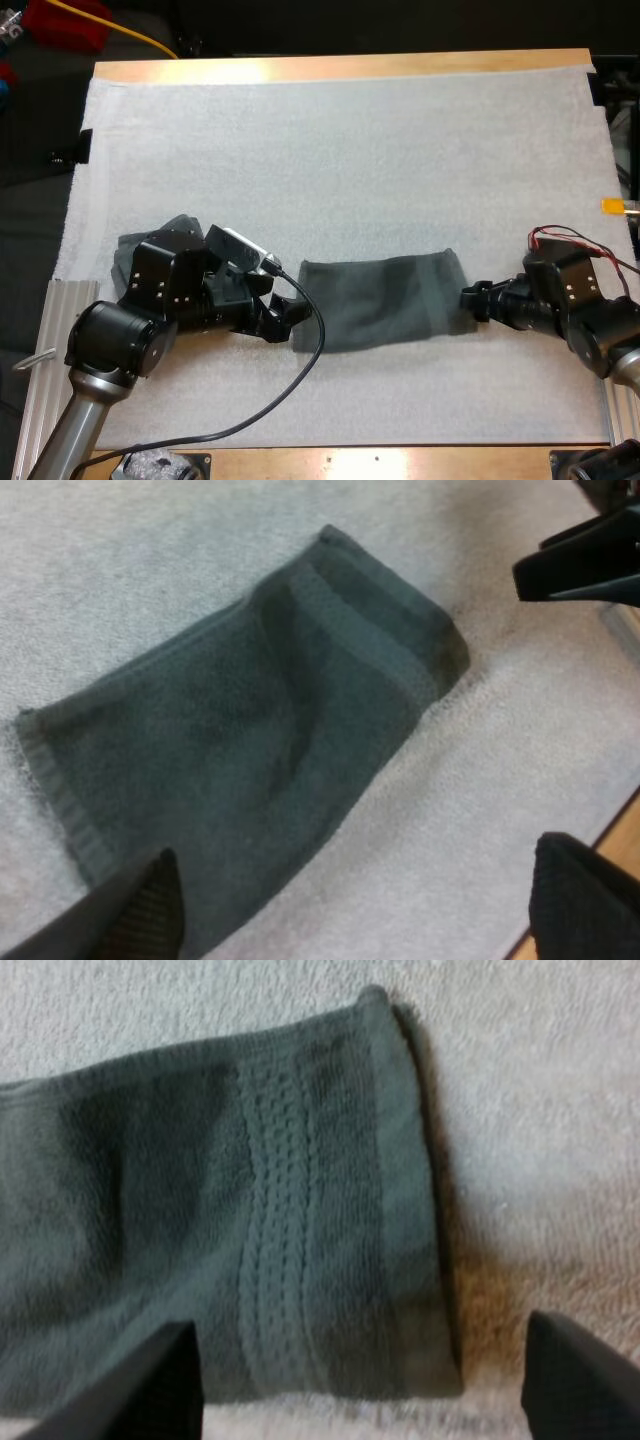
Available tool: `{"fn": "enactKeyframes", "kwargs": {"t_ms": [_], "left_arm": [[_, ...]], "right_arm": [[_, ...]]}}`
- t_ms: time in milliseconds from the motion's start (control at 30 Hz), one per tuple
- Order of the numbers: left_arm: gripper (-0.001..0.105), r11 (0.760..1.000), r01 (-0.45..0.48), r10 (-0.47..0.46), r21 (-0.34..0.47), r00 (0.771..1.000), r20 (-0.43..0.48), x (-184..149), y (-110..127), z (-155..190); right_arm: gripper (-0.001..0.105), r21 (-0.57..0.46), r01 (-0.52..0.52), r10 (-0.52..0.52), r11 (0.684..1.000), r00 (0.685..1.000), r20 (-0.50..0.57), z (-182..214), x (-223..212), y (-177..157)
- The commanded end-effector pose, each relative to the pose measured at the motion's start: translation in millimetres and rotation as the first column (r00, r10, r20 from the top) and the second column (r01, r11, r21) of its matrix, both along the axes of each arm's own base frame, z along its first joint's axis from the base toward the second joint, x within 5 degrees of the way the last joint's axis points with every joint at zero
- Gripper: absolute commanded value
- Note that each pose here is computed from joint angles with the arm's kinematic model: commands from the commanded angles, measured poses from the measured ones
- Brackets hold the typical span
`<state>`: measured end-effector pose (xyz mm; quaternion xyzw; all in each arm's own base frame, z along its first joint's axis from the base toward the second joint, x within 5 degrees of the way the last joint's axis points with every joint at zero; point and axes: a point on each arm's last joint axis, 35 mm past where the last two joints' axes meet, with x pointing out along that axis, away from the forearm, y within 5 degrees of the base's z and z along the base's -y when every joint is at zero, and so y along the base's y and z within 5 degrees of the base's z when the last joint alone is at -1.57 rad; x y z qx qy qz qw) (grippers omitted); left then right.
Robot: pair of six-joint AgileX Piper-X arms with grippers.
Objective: Pick towel from pile, fold and stack
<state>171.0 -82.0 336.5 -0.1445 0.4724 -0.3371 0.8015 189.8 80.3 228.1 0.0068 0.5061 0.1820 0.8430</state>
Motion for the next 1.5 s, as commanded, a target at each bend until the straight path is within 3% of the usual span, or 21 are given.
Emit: {"fn": "enactKeyframes", "kwargs": {"t_ms": [0,200,733,1133,1467], "left_arm": [[0.070,1.000,0.007,-0.007,-0.018,1.000,0.000,-1,0,3],[0.070,1.000,0.015,-0.015,-0.027,1.000,-0.004,-1,0,3],[0.070,0.998,0.028,-0.029,-0.051,0.999,-0.016,-2,-1,3],[0.070,0.999,0.027,-0.029,-0.040,0.998,-0.051,-5,0,1],[0.070,0.999,0.027,-0.029,-0.040,0.998,-0.052,-5,0,1]], "right_arm": [[0.065,-0.007,0.005,-0.005,1.000,1.000,0.005,3,0,-3],[0.065,0.044,0.081,-0.080,0.996,0.997,-0.010,3,8,-25],[0.065,0.196,0.109,-0.103,0.975,0.994,-0.040,-2,17,-69],[0.065,0.301,0.027,0.036,0.953,0.979,-0.200,-48,36,-67],[0.065,0.372,0.027,0.082,0.928,0.958,-0.274,-80,48,-65]]}}
